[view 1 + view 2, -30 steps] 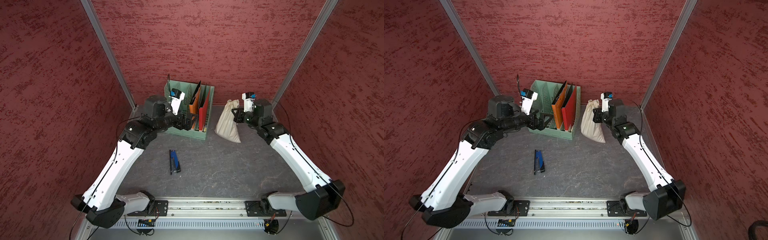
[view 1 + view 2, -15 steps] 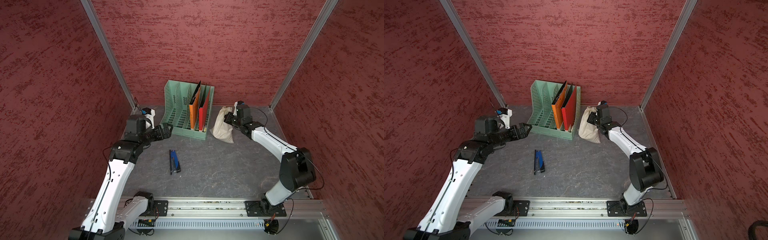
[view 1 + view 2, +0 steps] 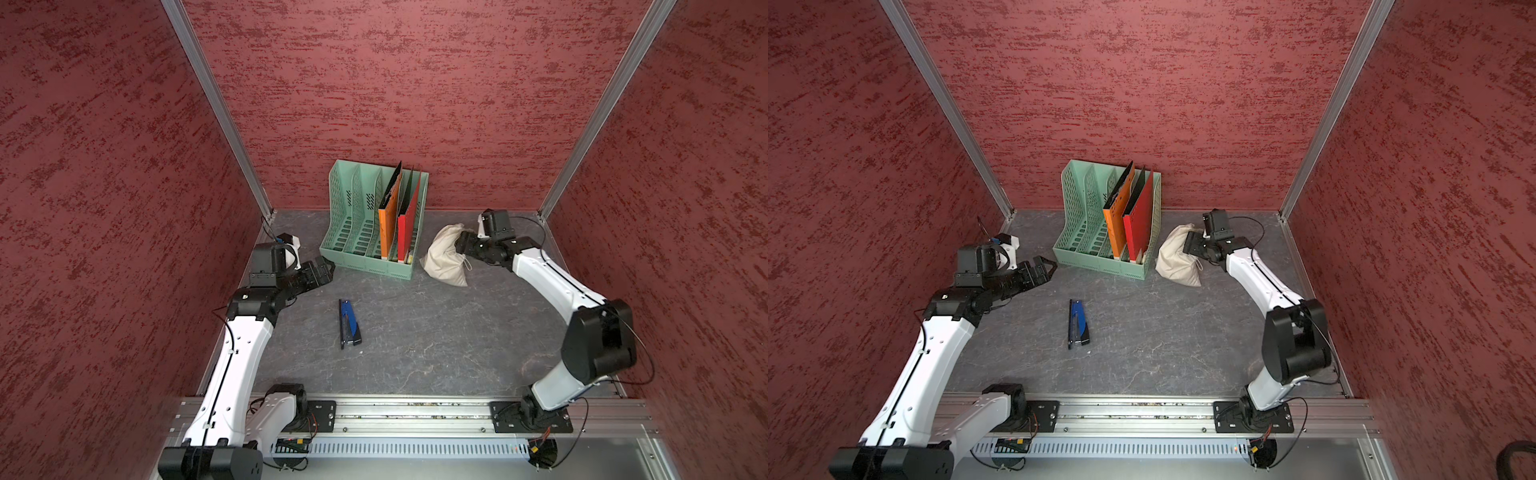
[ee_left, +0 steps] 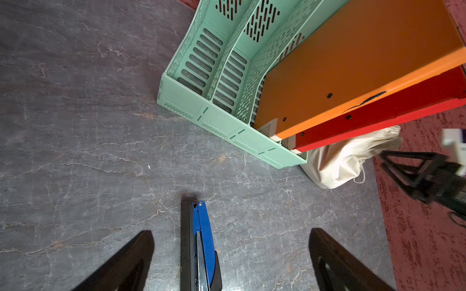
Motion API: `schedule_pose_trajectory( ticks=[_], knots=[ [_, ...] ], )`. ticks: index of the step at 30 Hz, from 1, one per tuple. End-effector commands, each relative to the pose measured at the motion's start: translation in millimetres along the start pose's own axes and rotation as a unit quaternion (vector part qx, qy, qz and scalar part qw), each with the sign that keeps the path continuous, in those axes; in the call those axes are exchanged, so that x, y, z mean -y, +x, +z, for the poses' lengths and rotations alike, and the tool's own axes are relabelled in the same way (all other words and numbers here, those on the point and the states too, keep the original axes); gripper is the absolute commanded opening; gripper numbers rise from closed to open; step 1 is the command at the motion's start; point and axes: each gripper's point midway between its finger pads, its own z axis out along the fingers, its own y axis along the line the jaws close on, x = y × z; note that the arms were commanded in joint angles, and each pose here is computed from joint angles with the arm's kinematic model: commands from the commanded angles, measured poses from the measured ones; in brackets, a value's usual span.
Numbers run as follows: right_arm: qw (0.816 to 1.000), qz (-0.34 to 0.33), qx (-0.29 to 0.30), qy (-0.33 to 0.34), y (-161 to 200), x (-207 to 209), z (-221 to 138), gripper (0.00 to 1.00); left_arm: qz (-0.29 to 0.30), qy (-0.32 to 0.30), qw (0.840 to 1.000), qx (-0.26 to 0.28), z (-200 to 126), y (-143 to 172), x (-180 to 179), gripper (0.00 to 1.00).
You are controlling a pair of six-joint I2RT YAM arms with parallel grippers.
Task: Close the soil bag
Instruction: Place the soil bag at the center of the board.
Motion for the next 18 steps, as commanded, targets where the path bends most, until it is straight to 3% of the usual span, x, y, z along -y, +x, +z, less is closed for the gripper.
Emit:
schedule_pose_trajectory(
  ticks=[1,5,7,11,18],
  knots=[
    [0.998,-0.036,0.017,-0.045,-4.7,-9.3,-66.5,0.98,0.011,-0.006,0.998,0.054,1.0,-21.5,-7.6,1.00],
    [0.992,-0.061,0.103,-0.026,-15.4,26.1,-102.7,0.98,0.044,0.009,0.995,0.087,9.1,-26.4,-12.6,1.00],
    [0.985,-0.077,0.157,0.006,-20.6,52.4,-101.4,0.98,0.059,0.010,0.993,0.105,15.9,-26.3,-18.5,1.00],
    [0.967,-0.155,0.202,0.024,2.5,84.3,-61.0,0.98,0.069,0.013,0.990,0.125,34.5,-21.8,-38.2,1.00],
    [0.953,-0.171,0.249,0.038,21.3,121.3,-3.0,0.98,0.128,0.014,0.976,0.176,55.3,-22.3,-57.4,1.00]
  ],
)
